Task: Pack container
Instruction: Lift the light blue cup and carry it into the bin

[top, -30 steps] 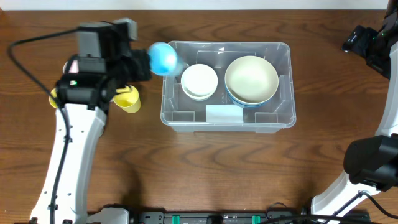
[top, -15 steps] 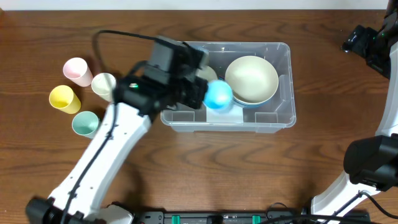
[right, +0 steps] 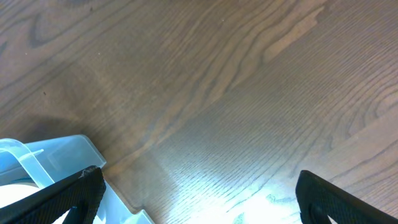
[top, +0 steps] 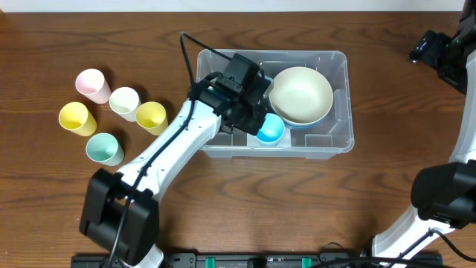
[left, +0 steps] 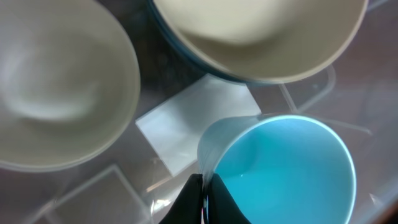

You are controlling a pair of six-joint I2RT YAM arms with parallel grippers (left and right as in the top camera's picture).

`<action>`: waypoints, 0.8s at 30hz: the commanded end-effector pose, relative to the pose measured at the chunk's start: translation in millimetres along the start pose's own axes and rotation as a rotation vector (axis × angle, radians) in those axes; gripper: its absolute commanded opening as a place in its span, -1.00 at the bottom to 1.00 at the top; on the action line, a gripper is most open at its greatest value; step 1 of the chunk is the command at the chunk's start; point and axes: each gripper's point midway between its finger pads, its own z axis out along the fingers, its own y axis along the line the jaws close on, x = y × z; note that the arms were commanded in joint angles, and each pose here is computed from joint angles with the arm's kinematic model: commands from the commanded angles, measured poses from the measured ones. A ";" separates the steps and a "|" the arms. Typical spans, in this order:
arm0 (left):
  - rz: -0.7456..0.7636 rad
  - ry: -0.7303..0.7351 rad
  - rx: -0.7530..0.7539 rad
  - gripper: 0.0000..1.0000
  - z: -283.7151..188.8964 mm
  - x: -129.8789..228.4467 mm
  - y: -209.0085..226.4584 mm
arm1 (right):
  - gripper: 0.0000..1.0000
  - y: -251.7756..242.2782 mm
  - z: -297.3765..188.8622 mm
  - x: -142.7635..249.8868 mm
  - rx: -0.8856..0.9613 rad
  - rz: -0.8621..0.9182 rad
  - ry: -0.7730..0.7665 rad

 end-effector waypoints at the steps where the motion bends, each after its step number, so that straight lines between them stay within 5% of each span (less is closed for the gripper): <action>1: 0.016 -0.001 -0.008 -0.88 7.8 -2.1 2.2 | 0.99 -1.8 2.4 -0.4 0.006 0.018 0.004; 24: 0.083 -0.020 0.014 -0.88 13.7 -6.0 -18.6 | 0.98 -1.8 2.4 -0.4 0.006 0.018 0.004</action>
